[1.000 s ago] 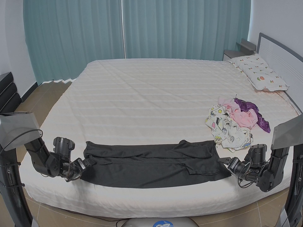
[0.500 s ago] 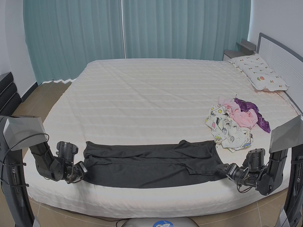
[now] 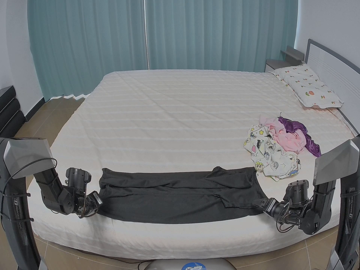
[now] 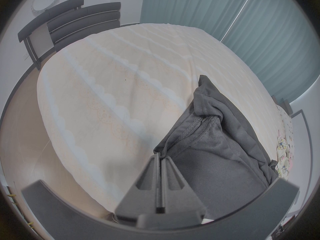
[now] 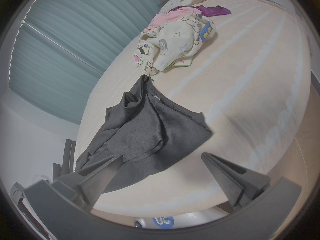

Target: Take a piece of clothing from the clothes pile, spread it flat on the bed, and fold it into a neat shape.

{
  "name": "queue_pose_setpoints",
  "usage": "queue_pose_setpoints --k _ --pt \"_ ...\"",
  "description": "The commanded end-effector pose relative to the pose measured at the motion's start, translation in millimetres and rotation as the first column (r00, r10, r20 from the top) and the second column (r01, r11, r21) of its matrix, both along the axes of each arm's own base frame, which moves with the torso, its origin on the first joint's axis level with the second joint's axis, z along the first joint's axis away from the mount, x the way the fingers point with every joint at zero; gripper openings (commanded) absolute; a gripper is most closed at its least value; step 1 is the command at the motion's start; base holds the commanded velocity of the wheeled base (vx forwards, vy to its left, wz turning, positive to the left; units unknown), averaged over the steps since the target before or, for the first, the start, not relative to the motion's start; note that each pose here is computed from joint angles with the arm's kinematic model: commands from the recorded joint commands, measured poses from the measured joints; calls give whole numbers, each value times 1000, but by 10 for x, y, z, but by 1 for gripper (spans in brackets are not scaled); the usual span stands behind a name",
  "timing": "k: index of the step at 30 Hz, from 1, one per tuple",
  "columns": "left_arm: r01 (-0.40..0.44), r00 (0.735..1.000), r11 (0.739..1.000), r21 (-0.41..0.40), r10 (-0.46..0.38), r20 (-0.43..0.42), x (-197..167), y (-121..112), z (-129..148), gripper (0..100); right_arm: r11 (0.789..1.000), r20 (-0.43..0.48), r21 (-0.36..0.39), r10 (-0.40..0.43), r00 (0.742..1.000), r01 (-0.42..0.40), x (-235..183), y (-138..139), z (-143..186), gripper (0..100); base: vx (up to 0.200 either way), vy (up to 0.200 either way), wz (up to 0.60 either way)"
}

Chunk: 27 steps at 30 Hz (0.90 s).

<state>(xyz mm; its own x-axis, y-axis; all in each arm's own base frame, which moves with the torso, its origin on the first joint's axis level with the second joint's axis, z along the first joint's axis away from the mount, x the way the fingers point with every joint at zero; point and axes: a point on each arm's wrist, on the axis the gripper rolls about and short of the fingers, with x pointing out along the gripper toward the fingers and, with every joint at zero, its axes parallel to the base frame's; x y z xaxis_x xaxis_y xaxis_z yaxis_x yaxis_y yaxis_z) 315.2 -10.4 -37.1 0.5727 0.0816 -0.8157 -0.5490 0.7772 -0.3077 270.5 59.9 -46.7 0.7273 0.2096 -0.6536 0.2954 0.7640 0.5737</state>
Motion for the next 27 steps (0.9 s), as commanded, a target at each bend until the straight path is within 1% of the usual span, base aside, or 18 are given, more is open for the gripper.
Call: queue_pose_setpoints --k 1,5,7,8,13,20,27 --pt "-1 1000 1000 -1 1 -2 5 1 -11 0 1000 12 -12 9 1000 -9 97 79 -75 100 0 0 0" --pt "-1 1000 1000 -1 1 -2 5 1 -11 0 1000 17 -18 17 1000 -16 146 113 -95 100 0 0 0" --pt "0 1000 1000 -2 0 -2 5 1 -11 0 999 14 -46 19 1000 -18 177 126 -123 100 0 0 0" --pt "0 1000 1000 -2 0 0 9 1 -10 0 998 15 -61 17 1000 -17 195 132 -147 0 0 0 0" --pt "1 1000 1000 -3 -1 -2 9 1 -14 0 994 31 -107 -6 1000 9 235 176 -206 0 0 0 0" --pt "12 1000 1000 -15 -12 -9 -13 2 -7 0 994 22 -105 -16 1000 18 169 162 -176 0 0 0 0" --pt "9 1000 1000 -9 -9 3 -22 28 56 0 995 23 -98 1 1000 1 -3 165 6 0 0 0 0"
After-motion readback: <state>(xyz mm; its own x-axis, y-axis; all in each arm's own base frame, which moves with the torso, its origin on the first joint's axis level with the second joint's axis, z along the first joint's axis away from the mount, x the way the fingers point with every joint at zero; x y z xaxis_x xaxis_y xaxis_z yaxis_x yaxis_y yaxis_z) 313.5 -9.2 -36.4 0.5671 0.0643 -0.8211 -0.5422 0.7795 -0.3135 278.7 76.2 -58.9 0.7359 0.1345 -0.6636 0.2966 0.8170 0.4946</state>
